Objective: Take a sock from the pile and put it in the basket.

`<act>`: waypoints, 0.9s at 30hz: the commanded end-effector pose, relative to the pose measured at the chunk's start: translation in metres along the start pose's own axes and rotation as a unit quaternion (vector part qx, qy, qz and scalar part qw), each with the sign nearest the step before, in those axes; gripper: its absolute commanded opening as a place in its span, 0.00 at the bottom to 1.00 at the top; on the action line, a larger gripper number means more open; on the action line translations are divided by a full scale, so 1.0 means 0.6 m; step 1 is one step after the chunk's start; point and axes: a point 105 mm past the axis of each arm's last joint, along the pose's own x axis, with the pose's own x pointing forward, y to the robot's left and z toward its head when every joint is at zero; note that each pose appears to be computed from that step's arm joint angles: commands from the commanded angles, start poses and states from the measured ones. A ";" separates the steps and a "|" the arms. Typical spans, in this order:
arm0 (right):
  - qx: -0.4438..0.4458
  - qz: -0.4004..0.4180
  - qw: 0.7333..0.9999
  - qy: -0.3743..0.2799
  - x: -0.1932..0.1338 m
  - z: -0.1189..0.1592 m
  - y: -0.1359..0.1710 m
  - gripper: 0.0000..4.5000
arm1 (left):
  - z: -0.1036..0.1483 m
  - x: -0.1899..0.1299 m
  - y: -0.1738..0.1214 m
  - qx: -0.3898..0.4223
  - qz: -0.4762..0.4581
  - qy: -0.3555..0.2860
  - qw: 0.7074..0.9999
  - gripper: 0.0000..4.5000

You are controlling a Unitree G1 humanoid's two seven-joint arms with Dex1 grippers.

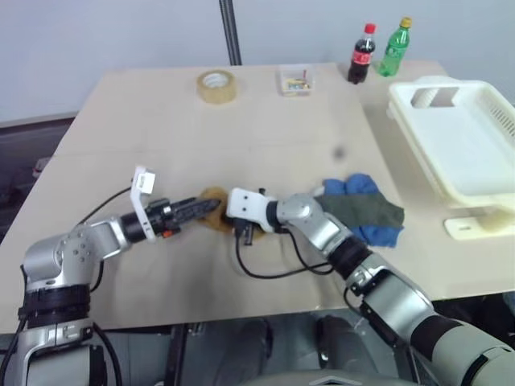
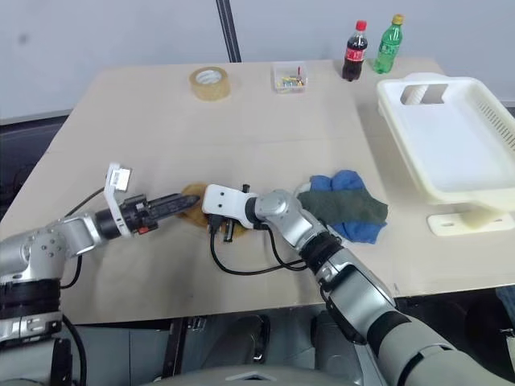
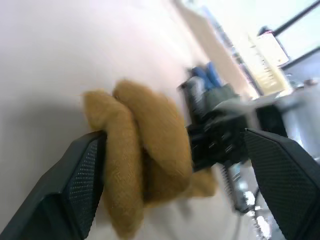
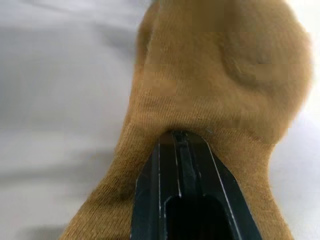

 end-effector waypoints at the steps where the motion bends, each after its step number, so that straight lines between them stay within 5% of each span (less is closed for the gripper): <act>1: 0.011 -0.011 1.000 -0.005 -0.020 0.004 -0.008 0.00 | 0.006 0.031 -0.027 0.007 -0.053 0.007 0.999 0.99; 14: 0.034 -0.077 0.996 -0.009 -0.105 0.031 -0.033 0.00 | -0.031 0.113 -0.031 -0.023 -0.113 0.032 0.993 0.99; 27: 0.083 -0.121 0.984 0.101 -0.217 -0.059 -0.001 0.00 | -0.112 0.172 -0.061 -0.008 -0.167 0.101 0.981 0.99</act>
